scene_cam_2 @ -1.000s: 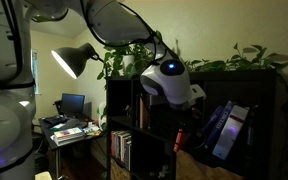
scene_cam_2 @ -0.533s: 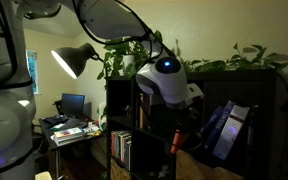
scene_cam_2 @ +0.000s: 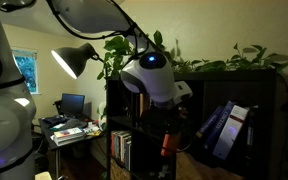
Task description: Pick up the orange book from the top right compartment of the book shelf and put it in the top middle compartment of the book shelf.
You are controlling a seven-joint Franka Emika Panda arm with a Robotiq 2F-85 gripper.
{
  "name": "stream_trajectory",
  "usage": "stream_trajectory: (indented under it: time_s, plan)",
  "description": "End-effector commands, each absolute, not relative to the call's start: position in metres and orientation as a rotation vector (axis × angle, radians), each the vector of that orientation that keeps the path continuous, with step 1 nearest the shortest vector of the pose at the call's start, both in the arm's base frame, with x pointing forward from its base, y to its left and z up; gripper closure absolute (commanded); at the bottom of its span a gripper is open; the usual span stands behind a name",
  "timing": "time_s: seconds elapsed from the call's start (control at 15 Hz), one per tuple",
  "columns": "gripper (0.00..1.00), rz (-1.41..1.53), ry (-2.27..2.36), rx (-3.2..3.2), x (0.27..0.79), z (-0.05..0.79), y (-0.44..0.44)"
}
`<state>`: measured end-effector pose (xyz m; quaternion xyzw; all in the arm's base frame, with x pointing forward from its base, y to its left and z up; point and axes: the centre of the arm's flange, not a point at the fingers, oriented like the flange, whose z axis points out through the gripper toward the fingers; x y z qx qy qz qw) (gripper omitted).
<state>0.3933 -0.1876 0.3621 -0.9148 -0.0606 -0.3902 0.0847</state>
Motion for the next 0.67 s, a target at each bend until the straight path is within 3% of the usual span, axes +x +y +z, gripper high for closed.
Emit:
stream_trajectory:
  time_s: [0.0, 0.6]
  plan:
    - [0.93, -1.184, -0.212, -2.723, 0.354, 0.389, -0.171]
    - [0.93, -1.177, -0.346, -2.692, 0.345, 0.401, -0.113]
